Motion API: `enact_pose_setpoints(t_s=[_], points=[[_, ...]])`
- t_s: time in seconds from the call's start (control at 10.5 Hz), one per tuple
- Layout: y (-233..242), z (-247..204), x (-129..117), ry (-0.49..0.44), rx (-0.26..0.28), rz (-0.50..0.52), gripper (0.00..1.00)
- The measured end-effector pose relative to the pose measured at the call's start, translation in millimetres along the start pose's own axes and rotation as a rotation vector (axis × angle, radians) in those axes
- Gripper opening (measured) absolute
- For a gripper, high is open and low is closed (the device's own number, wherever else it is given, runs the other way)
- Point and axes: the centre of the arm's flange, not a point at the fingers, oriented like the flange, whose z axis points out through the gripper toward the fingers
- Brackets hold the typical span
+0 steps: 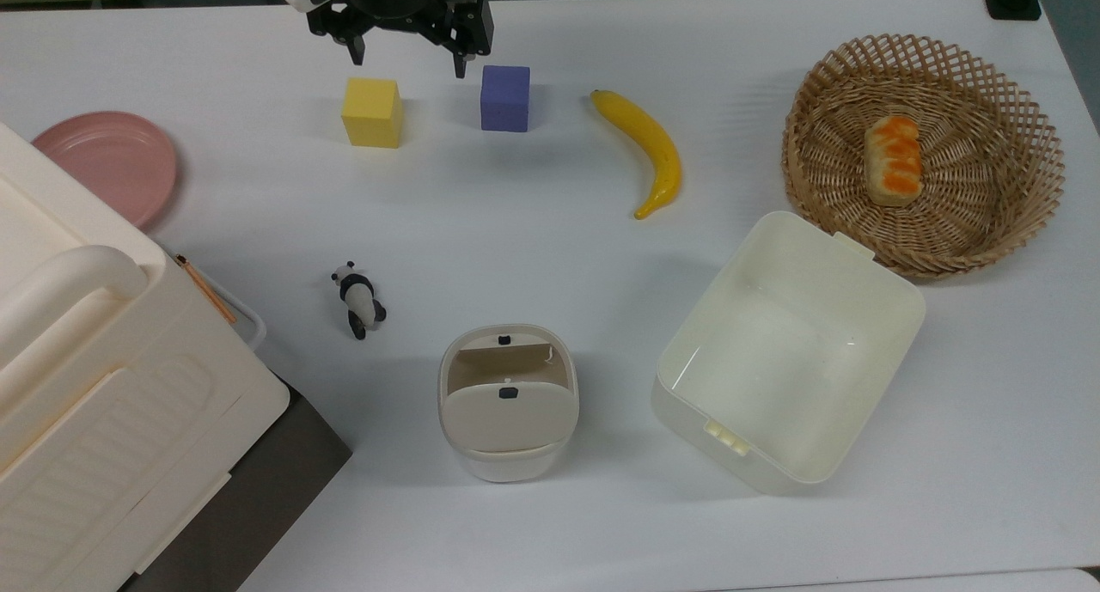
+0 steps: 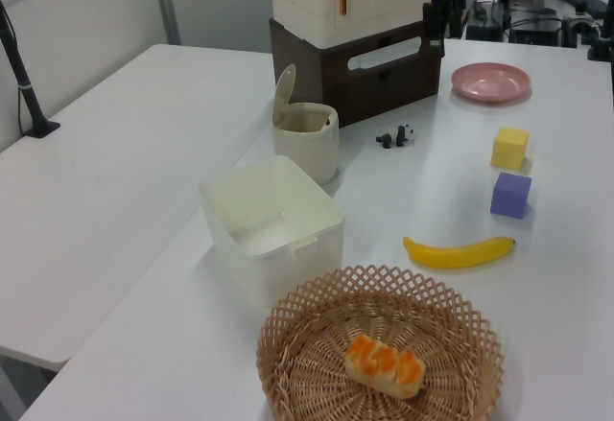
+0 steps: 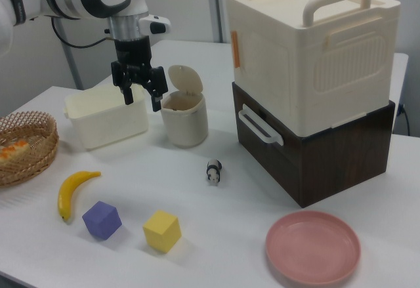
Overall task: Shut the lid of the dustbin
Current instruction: 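Move the gripper over the small cream dustbin's raised flip lid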
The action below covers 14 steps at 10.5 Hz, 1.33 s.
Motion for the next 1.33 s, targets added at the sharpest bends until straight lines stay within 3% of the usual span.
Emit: enact_pose_setpoints(t_s=[0.86,1.05,1.24,1.33], points=[[-12,7,8,0.02,-0.002,-0.019,0.97],[-13,4,15,0.076,0.002,-0.02,0.66],[-19,-4,29,0.193,0.044,-0.019,0.54],[-21,-12,37,0.274,0.075,-0.016,0.37]])
